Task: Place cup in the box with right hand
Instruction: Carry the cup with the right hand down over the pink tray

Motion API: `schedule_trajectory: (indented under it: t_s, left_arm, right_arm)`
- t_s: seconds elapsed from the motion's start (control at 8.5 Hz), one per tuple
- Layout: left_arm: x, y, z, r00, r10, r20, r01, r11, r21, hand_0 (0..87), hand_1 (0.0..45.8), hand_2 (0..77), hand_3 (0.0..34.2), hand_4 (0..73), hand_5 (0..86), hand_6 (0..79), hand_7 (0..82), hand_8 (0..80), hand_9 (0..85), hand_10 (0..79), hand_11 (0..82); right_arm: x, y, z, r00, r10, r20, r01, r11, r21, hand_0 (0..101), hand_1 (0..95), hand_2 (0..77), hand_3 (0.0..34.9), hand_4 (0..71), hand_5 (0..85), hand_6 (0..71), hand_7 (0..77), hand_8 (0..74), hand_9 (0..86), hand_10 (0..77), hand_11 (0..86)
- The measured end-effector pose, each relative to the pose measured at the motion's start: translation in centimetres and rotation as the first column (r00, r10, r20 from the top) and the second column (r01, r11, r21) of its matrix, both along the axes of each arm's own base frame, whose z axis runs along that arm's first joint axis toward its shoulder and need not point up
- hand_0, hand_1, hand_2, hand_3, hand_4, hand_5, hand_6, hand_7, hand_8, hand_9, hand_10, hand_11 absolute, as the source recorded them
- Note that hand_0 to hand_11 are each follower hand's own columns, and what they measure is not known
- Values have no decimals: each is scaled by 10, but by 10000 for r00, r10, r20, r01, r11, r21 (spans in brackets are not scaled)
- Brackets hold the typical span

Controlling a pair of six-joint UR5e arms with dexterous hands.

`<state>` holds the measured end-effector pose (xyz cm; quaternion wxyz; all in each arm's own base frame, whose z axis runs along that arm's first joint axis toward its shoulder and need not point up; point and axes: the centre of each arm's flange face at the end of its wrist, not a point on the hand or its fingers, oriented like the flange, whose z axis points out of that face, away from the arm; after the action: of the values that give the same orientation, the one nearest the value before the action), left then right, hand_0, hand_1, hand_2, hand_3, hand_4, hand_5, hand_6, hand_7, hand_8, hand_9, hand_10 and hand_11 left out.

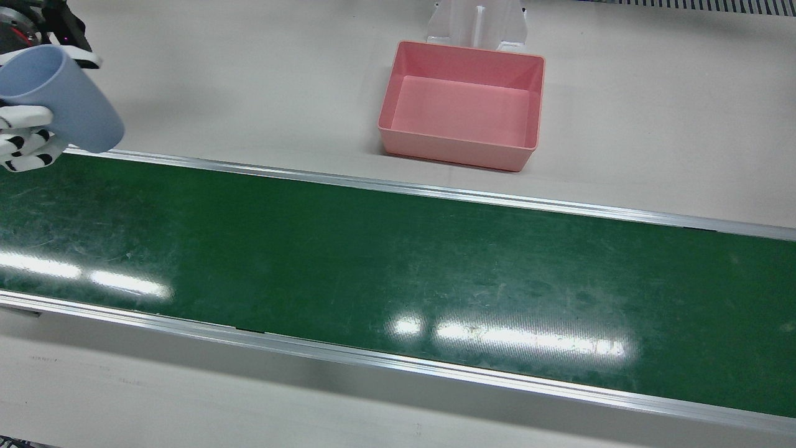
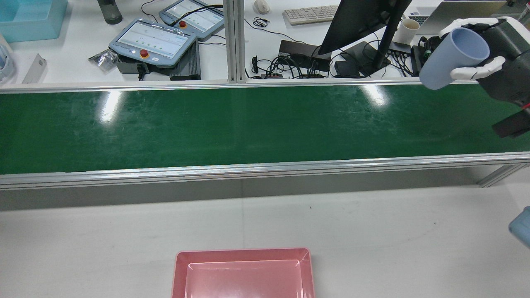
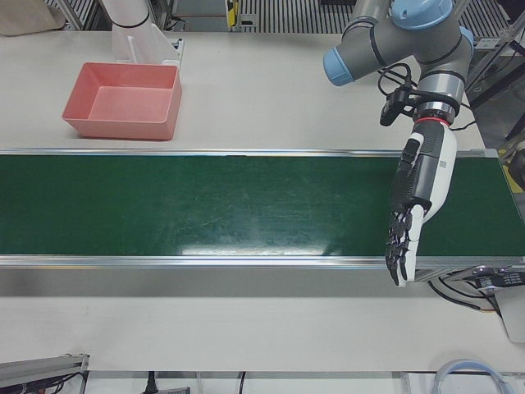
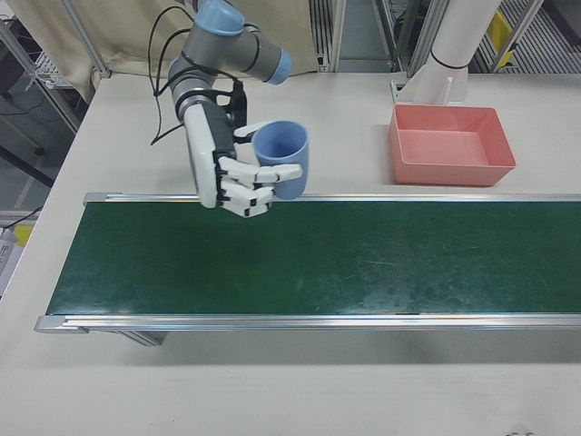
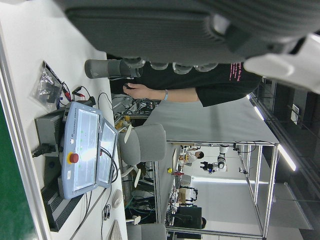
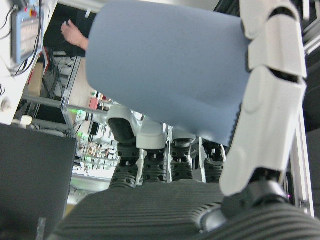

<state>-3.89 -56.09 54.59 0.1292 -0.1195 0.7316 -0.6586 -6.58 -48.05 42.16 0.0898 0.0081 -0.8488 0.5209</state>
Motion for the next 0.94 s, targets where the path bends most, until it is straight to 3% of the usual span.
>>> schedule_trajectory:
  t_s: [0.12,0.35,0.59,0.82,0.94]
  left_arm:
    - [0,0,0,10000,0,0,0,10000,0,0,5,16,0,11,5,0,0,0,0,0,0]
    - [0,0,0,10000,0,1,0,10000,-9,0,5,16,0,11,0,0,0,0,0,0,0]
    - [0,0,0,10000,-1,1,1,10000,-4,0,5,16,0,11,0,0,0,0,0,0,0]
    - [0,0,0,10000,0,0,0,10000,0,0,5,16,0,11,5,0,0,0,0,0,0]
    - [0,0,0,10000,0,0,0,10000,0,0,5,16,0,11,0,5,0,0,0,0,0]
  right_arm:
    - [-35,18,-44,9982,-583,-157,591,9963,620,633,76,218,0,333,218,458,731,698,698,425,627]
    - [-112,64,-112,9791,-1944,-595,2014,9675,1532,671,76,218,0,333,218,464,747,698,704,436,638]
    - [-179,105,-134,9448,-3143,-932,3264,9279,1804,719,93,224,0,349,213,464,753,698,704,436,638]
    - [-253,155,-130,8977,-4181,-1392,4374,8837,1666,640,93,224,0,349,218,464,747,698,704,436,622]
    - [-278,174,-127,8802,-4482,-1559,4701,8686,1568,640,93,224,0,349,218,464,747,698,704,436,622]
